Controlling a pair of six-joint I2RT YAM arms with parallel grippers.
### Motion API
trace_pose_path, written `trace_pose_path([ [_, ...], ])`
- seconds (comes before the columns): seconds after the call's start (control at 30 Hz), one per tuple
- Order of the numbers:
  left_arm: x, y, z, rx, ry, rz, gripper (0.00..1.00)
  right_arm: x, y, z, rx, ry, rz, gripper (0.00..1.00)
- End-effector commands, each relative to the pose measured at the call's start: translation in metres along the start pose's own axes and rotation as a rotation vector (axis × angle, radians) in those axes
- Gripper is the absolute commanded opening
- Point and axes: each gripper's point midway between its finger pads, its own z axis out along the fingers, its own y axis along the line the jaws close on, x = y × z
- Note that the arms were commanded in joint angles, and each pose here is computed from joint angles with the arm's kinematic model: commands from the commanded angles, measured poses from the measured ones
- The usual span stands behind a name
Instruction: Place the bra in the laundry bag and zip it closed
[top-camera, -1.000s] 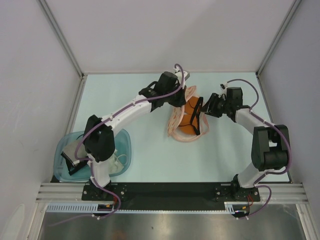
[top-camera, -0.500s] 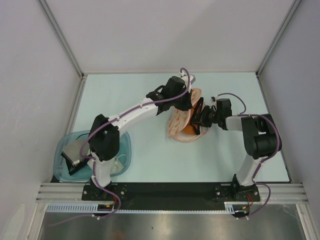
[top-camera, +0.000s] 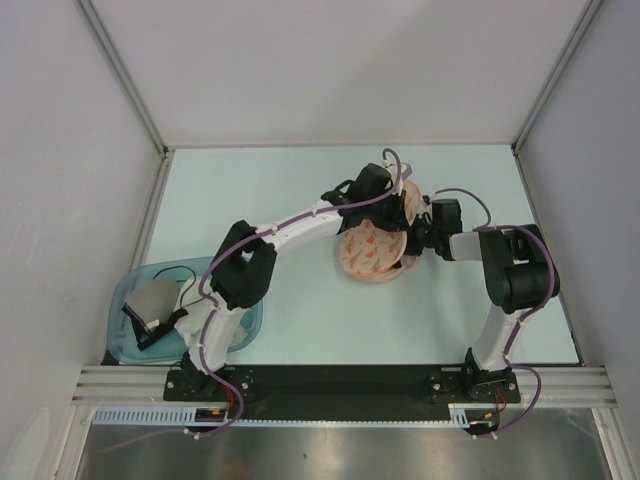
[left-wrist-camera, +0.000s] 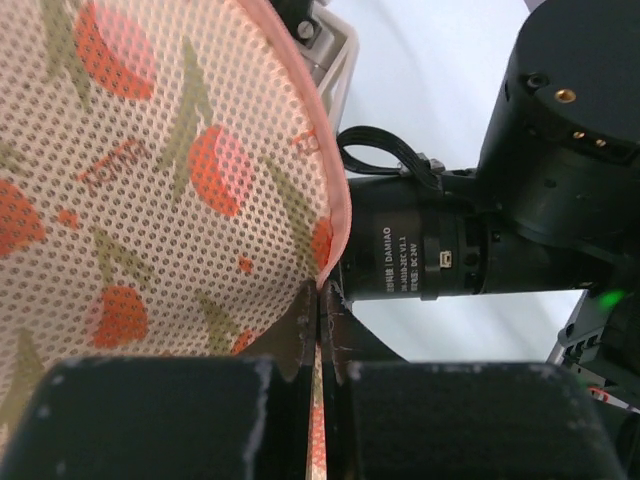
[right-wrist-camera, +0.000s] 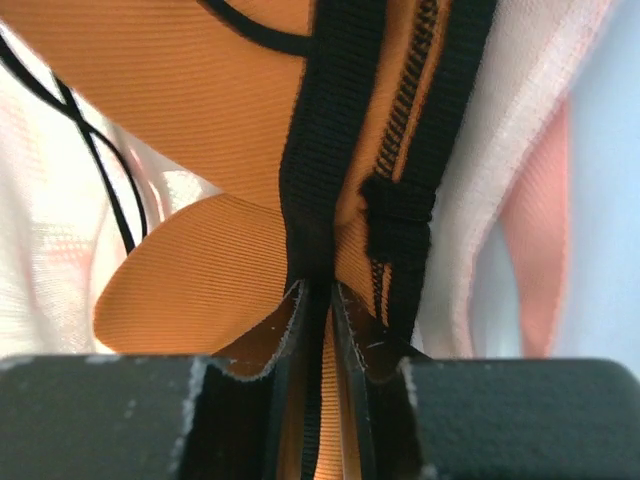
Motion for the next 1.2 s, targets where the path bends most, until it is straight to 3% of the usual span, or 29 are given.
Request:
trace_pose_path([
  [0.0,-0.009,-0.014,0.011,0.055,-0.030,-0.003,0.00,-0.007,0.001,-0.004,-0.004,-0.022,-0.004,0.21],
  [0.27,0.005,0.009,0.023,-0.007,-0.011,-0.007,0.00,-0.034,0.030,-0.050,0.019,-0.117,-0.031,0.37],
  [0.57,0.005,0.017,0.023,-0.026,-0.027,-0.020,0.00,-0.045,-0.005,-0.099,0.231,-0.173,-0.067,0.47],
  [0.63,0.009,0.019,0.026,-0.029,-0.021,-0.027,0.00,-0.047,-0.006,-0.103,0.229,-0.183,-0.074,0.50],
  [0.73,0.010,0.018,0.024,-0.013,-0.020,-0.040,0.00,-0.045,-0.007,-0.098,0.206,-0.158,-0.071,0.62],
  [0.93,0.007,0.008,0.020,0.038,-0.036,-0.044,0.00,-0.063,-0.012,-0.105,0.163,-0.206,-0.014,0.66],
  [0.97,0.012,0.008,0.024,0.056,-0.018,-0.051,0.00,-0.069,-0.010,-0.109,0.166,-0.231,-0.018,0.74],
  [1.17,0.026,0.006,0.036,0.099,0.007,-0.100,0.00,-0.110,0.009,-0.109,0.109,-0.288,-0.066,0.89],
])
